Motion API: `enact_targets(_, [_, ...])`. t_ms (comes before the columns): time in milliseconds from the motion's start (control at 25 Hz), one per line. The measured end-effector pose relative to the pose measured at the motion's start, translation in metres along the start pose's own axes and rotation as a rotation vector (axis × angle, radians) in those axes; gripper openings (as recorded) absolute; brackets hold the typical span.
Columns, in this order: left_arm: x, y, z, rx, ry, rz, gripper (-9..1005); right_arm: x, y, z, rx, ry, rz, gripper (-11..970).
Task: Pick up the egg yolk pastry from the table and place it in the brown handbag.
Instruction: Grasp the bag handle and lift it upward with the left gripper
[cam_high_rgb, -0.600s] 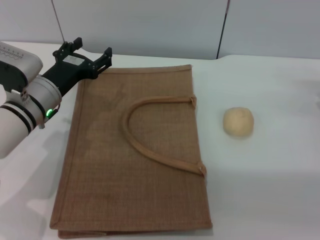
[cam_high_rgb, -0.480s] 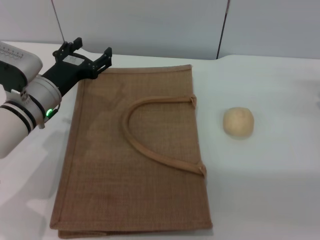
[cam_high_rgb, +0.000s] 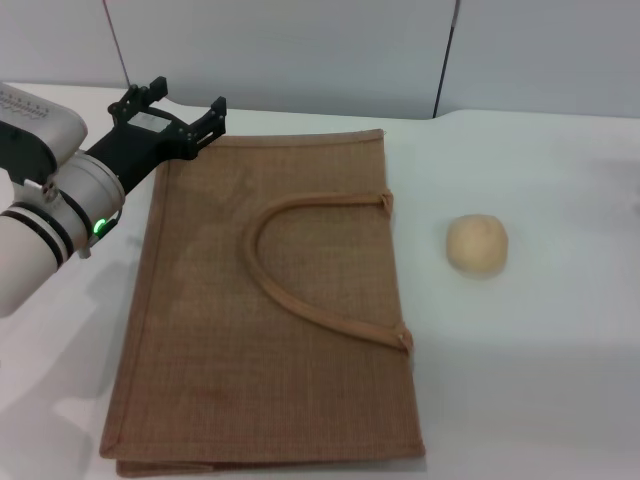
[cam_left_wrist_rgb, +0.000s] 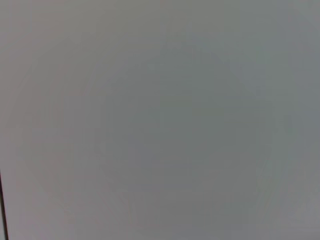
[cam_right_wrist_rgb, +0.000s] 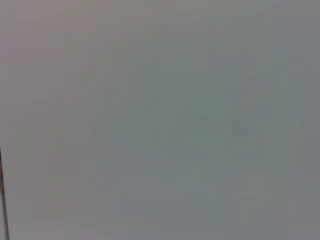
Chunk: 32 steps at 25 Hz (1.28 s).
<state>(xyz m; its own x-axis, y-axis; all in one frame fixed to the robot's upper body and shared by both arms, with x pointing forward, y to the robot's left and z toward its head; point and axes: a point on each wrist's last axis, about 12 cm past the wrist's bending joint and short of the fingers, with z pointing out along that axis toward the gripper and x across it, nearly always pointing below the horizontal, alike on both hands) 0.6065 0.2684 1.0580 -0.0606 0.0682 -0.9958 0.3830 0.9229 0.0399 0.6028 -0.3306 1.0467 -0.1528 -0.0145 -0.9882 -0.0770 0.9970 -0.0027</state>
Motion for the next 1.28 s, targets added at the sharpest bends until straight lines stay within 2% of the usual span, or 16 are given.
enact_targets(400, [0.002,0.001,-0.003,-0.011,-0.004,-0.006,880,0.000,0.000,0.000,0.002,0.001,0.002,894])
enact_targets(720, [0.000,-0.015,0.004,0.168,0.074,-0.037,879,0.002,-0.002,-0.001,0.007,0.015,-0.004,893])
enact_targets(920, [0.001,-0.009,0.003,0.218,0.155,-0.080,879,0.002,-0.003,-0.001,0.008,0.014,-0.004,893])
enact_targets(1280, [-0.002,-0.006,0.006,0.292,0.263,-0.041,880,0.004,-0.005,-0.004,0.014,0.019,-0.005,893])
